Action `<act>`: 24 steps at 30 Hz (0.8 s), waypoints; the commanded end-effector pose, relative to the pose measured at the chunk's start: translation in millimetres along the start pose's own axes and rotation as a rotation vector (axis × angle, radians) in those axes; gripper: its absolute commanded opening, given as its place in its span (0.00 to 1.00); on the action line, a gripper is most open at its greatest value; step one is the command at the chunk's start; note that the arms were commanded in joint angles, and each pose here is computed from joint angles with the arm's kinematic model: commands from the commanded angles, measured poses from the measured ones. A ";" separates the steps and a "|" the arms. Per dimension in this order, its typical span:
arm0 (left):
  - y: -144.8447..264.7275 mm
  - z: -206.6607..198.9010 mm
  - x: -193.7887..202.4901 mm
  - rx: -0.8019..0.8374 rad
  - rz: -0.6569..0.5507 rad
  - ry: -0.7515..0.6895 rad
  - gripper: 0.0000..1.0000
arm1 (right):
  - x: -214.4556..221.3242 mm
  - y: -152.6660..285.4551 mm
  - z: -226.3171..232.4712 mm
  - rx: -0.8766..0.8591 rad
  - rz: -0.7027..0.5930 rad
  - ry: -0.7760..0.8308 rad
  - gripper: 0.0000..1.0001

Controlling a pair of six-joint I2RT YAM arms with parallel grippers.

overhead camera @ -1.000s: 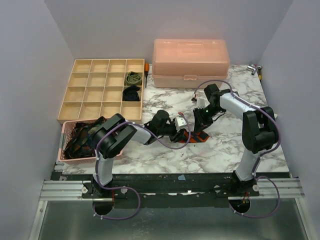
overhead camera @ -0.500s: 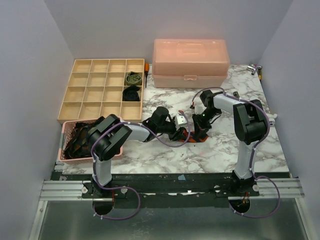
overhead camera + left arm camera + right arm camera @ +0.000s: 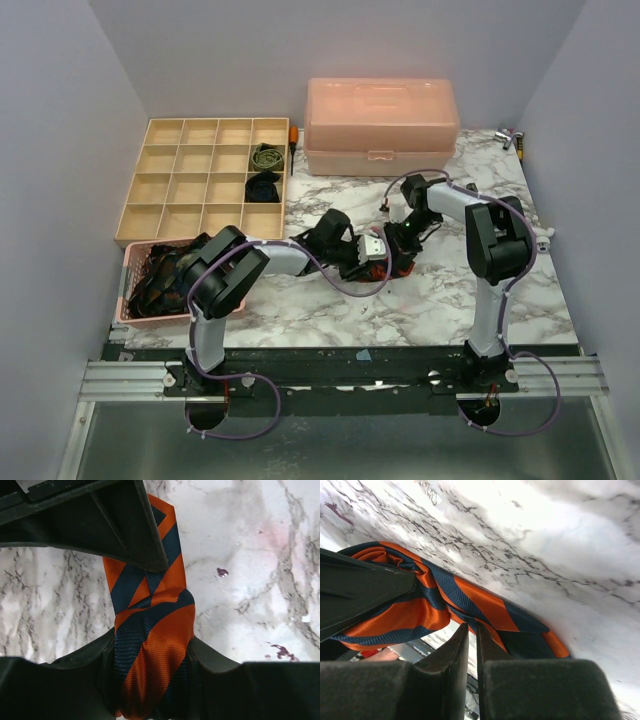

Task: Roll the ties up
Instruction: Roll the tie at the center of the board.

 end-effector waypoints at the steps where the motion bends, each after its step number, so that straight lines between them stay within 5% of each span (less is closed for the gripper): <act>1: 5.8 -2.8 88.8 -0.025 0.346 0.123 0.26 | -22.4 6.2 -23.1 0.057 -0.108 0.138 0.19; 13: 4.9 -4.0 100.2 -0.029 0.436 0.138 0.27 | -26.4 43.9 65.5 -0.357 -0.252 0.070 0.56; 22: 3.6 -5.6 97.5 -0.022 0.433 0.144 0.31 | -26.9 7.3 46.2 -0.382 -0.213 -0.014 0.58; 24: 3.0 -5.8 96.9 -0.022 0.433 0.146 0.32 | -26.6 3.6 45.1 -0.391 -0.216 -0.012 0.52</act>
Point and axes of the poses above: each gripper's point midway between its finger pads, its own y axis back along the fingers, its own z axis along the line the jaws close on, x = y × z, the point moved 2 cm from there along y, back along the fingers, and after that the axes turned 13 degrees about y, right-handed, at the moved point
